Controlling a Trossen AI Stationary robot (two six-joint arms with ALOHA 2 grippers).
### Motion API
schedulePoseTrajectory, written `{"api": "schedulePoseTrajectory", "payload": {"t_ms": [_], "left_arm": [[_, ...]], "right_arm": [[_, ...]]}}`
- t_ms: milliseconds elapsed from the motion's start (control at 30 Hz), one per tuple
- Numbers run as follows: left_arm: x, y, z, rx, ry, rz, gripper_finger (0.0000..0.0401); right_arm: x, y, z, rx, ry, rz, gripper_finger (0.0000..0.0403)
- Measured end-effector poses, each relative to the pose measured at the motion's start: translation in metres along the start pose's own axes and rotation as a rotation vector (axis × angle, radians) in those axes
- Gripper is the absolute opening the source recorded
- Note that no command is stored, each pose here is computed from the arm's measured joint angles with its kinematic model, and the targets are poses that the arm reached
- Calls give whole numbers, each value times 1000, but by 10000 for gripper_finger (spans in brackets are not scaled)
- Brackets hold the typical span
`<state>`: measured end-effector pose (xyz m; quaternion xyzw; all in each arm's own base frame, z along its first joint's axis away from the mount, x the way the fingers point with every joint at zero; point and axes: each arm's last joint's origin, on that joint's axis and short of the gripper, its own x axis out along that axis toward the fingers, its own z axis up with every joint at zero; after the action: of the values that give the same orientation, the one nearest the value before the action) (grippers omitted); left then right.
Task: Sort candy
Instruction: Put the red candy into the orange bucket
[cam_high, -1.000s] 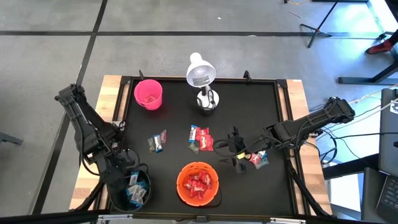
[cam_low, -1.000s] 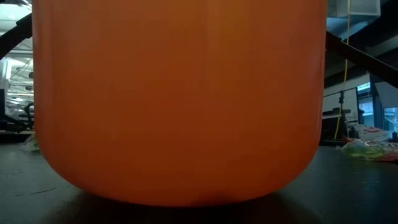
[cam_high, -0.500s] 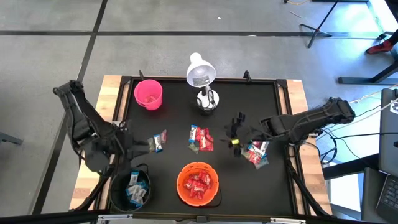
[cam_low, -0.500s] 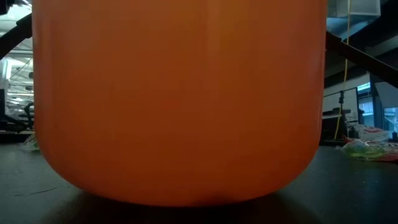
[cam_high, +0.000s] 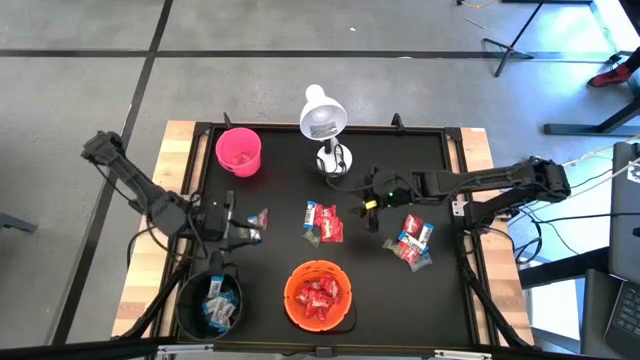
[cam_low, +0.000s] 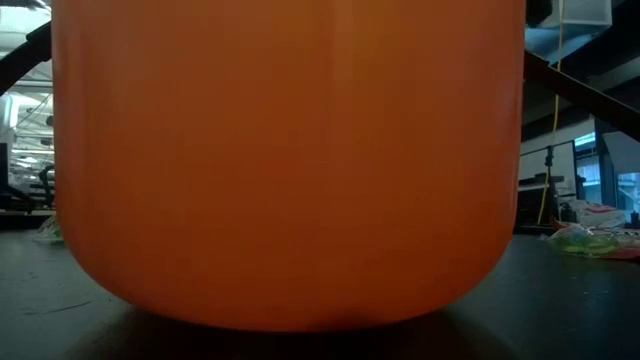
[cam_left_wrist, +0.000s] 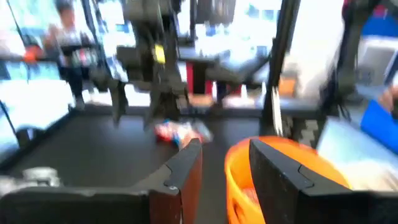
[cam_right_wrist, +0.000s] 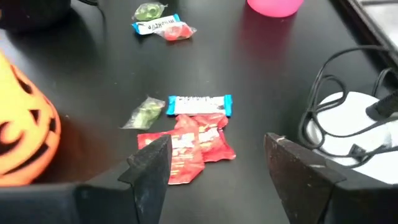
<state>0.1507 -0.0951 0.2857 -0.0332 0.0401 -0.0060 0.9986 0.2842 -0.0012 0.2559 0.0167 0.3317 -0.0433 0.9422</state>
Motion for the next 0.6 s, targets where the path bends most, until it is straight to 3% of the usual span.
{"api": "schedulePoseTrajectory", "payload": {"t_ms": [100,267,600], "left_arm": [[5,9,-5,50,-95,36,125],[13,22,-19,99,-116,101,124],[24,43,-23,48,-117,184,124]], "right_arm": [[2,-9,-3,-33,7,-9,252],[17,-25,-11,-18,13,-14,252],[79,-40,-36,-24,6,113,252]]}}
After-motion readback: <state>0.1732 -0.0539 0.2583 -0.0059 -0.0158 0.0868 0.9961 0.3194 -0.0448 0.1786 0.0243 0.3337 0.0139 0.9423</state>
